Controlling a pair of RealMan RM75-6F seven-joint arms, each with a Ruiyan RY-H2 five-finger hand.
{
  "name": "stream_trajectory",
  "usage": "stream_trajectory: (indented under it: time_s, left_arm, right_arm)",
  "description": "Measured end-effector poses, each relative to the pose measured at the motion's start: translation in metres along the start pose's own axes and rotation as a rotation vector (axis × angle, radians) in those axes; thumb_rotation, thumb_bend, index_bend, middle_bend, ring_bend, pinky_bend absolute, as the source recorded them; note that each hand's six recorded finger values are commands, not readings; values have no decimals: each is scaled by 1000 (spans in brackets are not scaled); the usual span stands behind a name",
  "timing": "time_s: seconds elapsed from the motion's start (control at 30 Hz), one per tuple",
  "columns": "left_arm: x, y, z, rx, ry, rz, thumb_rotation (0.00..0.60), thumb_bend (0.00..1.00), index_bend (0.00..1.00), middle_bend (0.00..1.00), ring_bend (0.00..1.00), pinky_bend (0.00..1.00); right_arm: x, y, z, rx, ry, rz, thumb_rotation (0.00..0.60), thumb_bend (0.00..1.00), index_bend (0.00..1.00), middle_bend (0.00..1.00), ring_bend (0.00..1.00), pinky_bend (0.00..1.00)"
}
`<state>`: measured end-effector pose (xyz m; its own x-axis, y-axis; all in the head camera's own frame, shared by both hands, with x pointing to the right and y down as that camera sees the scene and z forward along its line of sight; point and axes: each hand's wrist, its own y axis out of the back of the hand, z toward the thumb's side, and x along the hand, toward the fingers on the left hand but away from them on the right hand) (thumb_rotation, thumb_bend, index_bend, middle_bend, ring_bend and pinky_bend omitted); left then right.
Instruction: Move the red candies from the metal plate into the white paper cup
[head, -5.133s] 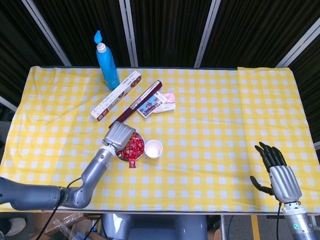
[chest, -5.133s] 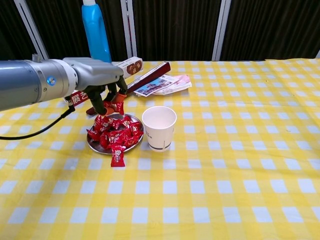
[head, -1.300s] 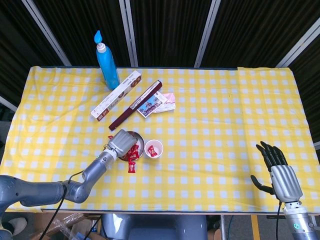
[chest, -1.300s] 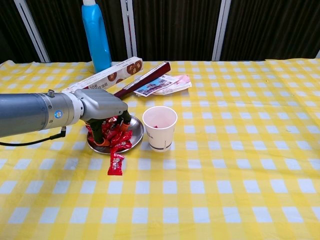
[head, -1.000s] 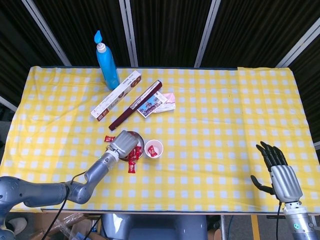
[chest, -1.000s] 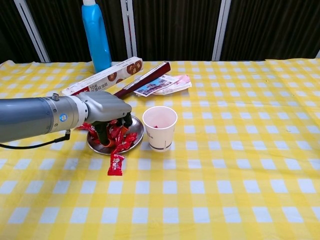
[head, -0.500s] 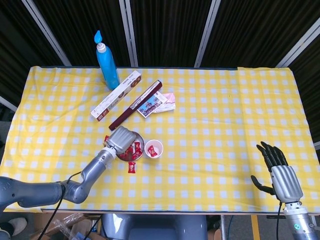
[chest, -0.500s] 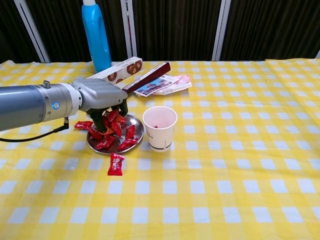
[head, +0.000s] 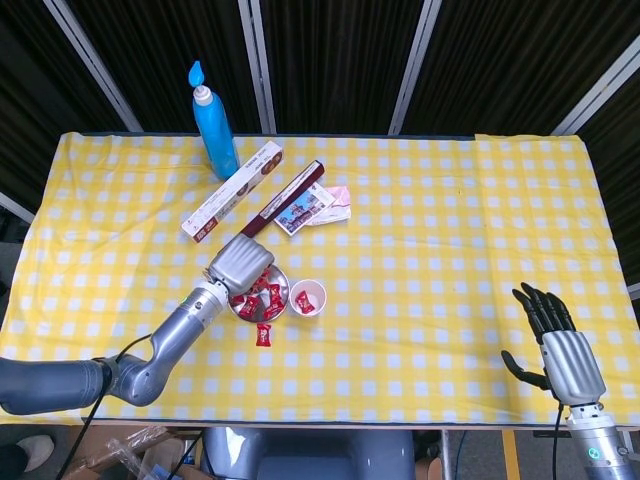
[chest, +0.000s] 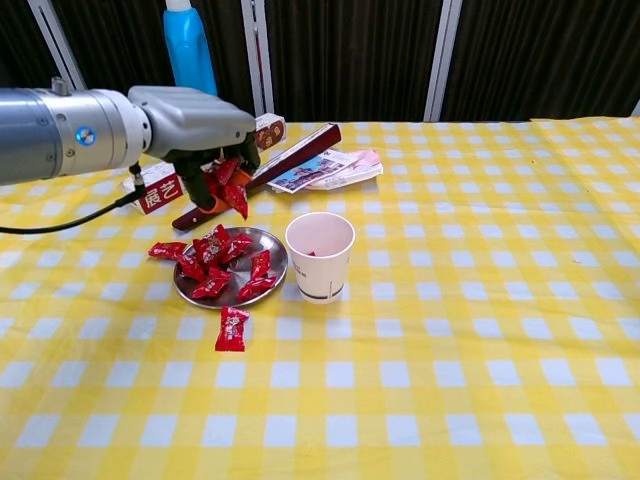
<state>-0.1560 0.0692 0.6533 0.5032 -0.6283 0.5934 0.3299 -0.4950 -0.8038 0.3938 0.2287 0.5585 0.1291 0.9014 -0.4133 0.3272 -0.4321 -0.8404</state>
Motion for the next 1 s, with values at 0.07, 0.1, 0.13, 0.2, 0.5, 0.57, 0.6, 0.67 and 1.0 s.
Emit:
stream_trajectory:
  time_s: [0.07, 0.1, 0.13, 0.2, 0.5, 0.57, 0.6, 0.67, 1.0]
  left_arm:
    - [2, 10, 5, -7, -10, 19, 600, 436, 634, 713, 877, 944]
    - [3, 13, 8, -7, -14, 24, 600, 436, 633, 711, 877, 944]
    - [4, 15, 10, -8, -18, 28, 600, 436, 631, 708, 877, 944]
    - [6, 17, 18, -11, -32, 30, 600, 436, 628, 704, 877, 944]
    - [22, 11, 58, -5, -85, 15, 600, 428, 621, 698, 877, 944]
    - [25, 10, 63, 2, -90, 11, 600, 419, 621, 699, 877, 944]
    - [26, 10, 65, 7, -93, 9, 600, 412, 620, 699, 877, 944]
    - [29, 10, 70, 26, -98, 8, 600, 397, 620, 698, 877, 943]
    - [37, 15, 86, 72, -128, 6, 600, 345, 606, 679, 877, 944]
  right_arm:
    - [0, 0, 0, 0, 1, -1, 600, 387, 0, 0, 0, 0]
    - [0, 0, 0, 0, 1, -1, 600, 387, 0, 0, 0, 0]
    - [0, 0, 0, 0, 1, -2, 600, 387, 0, 0, 0, 0]
    - [0, 1, 0, -1, 1, -4, 600, 388, 0, 0, 0, 0]
    - [0, 3, -1, -10, 0, -7, 600, 387, 0, 0, 0, 0]
    - [-1, 3, 0, -13, 2, -8, 600, 388, 0, 0, 0, 0]
    - [-1, 3, 0, -14, 2, -9, 600, 388, 0, 0, 0, 0]
    - [-1, 4, 0, -18, 3, -11, 600, 388, 0, 0, 0, 0]
    - [-1, 4, 1, -26, 6, -12, 600, 387, 0, 0, 0, 0]
